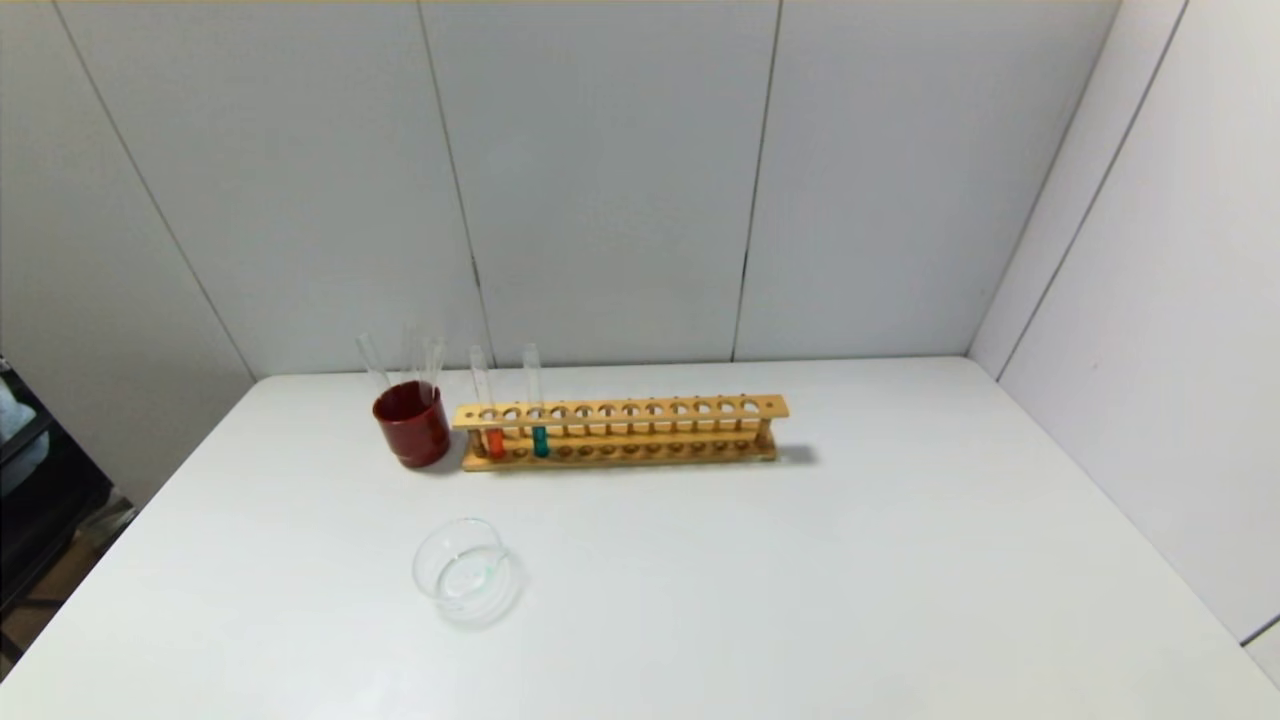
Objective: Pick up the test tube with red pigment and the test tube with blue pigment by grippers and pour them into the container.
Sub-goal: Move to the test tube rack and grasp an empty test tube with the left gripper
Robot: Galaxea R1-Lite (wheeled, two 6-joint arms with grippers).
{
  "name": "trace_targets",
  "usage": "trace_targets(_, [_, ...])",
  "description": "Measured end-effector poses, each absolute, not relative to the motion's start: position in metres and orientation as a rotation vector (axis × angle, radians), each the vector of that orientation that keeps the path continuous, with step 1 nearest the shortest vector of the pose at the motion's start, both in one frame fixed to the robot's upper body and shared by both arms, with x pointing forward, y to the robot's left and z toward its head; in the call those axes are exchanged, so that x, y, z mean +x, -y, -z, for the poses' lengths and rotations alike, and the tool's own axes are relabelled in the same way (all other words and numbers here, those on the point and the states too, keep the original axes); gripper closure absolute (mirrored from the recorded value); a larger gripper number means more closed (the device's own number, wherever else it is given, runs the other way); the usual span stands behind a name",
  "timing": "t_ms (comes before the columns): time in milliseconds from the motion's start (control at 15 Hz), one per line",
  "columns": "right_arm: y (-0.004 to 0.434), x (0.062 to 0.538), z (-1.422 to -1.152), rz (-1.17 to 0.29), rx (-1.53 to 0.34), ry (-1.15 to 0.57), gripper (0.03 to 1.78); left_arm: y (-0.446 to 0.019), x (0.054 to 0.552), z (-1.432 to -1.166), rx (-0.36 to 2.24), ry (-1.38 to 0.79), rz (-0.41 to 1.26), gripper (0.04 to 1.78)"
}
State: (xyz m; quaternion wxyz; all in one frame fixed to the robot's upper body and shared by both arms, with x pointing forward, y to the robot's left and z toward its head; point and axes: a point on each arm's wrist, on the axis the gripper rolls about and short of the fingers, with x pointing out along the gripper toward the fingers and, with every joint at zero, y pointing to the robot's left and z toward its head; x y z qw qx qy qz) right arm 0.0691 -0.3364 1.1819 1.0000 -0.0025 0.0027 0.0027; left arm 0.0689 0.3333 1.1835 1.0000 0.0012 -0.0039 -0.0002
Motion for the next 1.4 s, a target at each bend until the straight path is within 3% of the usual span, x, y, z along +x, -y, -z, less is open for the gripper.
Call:
trace_targets(533, [0.336, 0.069, -1.182, -0.006, -0.005, -0.006, 0.06, -0.333, 0.069, -1.184, 0.015, 0.012, -0.005, 0.07])
trace_targets(667, [0.336, 0.069, -1.182, -0.006, -0.005, -0.006, 0.06, -0.333, 0.065, -1.198, 0.010, 0.048, 0.008, 0.07])
trace_targets(1067, [0.336, 0.069, -1.182, -0.005, -0.005, -0.006, 0.06, -0.332, 0.068, -1.282, 0.007, 0.037, 0.059, 0.07])
trace_targets(1400, [0.336, 0.069, -1.182, -0.005, -0.005, -0.006, 0.06, -0.331, 0.151, -1.371, -0.013, -0.016, 0.113, 0.07])
